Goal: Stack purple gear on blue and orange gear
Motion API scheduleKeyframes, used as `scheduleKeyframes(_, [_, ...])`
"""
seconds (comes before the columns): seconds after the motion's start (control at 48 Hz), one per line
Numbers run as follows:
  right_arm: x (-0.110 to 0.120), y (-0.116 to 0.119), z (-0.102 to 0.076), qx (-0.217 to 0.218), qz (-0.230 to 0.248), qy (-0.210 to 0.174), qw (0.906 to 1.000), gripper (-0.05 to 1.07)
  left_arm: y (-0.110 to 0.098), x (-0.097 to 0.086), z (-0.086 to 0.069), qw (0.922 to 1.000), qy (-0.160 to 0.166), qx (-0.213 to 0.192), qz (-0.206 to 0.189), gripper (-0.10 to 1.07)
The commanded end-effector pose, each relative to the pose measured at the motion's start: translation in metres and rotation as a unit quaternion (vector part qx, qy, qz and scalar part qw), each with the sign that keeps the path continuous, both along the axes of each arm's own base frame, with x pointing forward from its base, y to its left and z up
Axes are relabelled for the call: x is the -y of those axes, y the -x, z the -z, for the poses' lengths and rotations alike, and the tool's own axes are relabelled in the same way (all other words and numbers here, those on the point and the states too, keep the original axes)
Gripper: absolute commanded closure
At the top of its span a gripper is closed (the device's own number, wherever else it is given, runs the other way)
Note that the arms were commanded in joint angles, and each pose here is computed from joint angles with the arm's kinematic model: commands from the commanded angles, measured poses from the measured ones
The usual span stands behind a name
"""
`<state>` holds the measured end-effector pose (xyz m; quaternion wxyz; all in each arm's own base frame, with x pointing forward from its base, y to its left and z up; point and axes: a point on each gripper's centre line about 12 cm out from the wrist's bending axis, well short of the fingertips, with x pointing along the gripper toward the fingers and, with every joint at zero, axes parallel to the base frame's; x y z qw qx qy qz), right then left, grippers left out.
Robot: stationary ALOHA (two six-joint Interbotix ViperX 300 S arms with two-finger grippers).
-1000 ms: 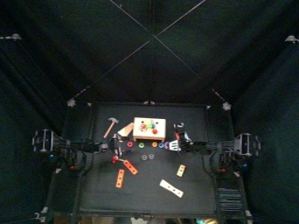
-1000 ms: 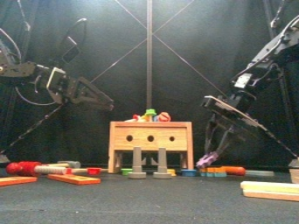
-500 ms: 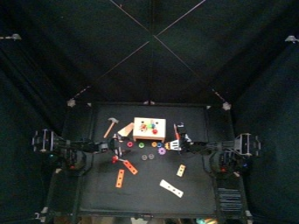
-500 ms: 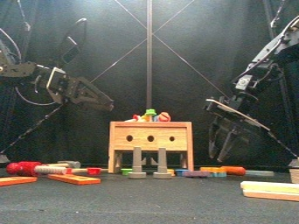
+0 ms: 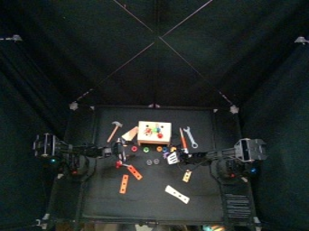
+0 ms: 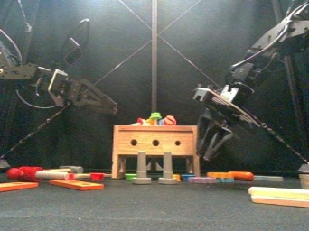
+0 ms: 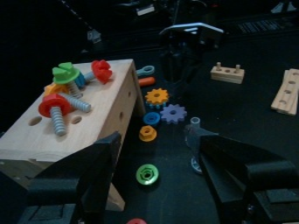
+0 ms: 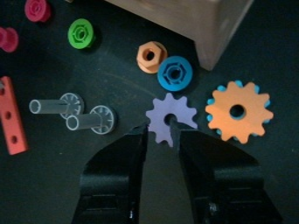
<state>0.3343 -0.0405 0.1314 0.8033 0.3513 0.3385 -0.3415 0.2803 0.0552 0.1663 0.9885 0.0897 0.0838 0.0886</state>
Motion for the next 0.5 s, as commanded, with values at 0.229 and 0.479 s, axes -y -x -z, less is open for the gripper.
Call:
scheduleKeyframes(0.229, [-0.001,-0.006,-0.004,-0.039,-0.041,0.064,0.9963,0.18,-0.002,-0.001,-0.002,1.0000,0.001,-0.001,-0.001,0.03])
scheduleKeyframes(0.479, [0.001,-0.014,0.004,-0.059,-0.061,0.077,0.9934,0.03,-0.002,0.000,-0.002,1.0000,0.002,-0.003,-0.001,0.03])
